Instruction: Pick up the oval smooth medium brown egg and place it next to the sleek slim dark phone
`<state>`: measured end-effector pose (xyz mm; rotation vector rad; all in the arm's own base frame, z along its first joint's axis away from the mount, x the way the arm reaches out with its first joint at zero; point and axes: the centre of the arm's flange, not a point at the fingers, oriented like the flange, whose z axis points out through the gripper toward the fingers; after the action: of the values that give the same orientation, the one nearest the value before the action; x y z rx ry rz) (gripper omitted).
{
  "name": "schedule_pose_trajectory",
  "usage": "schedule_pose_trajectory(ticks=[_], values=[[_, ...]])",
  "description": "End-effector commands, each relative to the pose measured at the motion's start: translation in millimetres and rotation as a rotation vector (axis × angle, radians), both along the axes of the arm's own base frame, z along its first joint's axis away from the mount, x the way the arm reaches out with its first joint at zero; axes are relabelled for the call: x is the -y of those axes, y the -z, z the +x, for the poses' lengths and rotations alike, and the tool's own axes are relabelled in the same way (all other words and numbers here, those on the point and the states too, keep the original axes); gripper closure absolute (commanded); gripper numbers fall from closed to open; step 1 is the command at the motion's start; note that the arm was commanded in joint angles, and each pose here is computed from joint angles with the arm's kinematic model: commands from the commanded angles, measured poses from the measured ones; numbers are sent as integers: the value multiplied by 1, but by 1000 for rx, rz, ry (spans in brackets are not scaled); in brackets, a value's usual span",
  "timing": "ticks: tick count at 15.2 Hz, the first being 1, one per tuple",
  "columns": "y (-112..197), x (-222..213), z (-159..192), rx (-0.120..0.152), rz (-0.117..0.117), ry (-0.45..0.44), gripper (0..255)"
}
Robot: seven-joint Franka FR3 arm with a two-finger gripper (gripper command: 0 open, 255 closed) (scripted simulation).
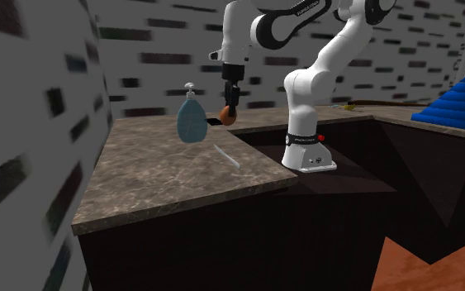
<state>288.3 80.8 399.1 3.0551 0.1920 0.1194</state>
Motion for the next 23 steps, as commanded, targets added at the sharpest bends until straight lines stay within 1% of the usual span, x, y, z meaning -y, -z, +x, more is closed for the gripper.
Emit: schedule_pose_trajectory(ticks=[1,23], values=[[1,29,0,0,0,-2,255],[0,319,14,0,0,-2,255]])
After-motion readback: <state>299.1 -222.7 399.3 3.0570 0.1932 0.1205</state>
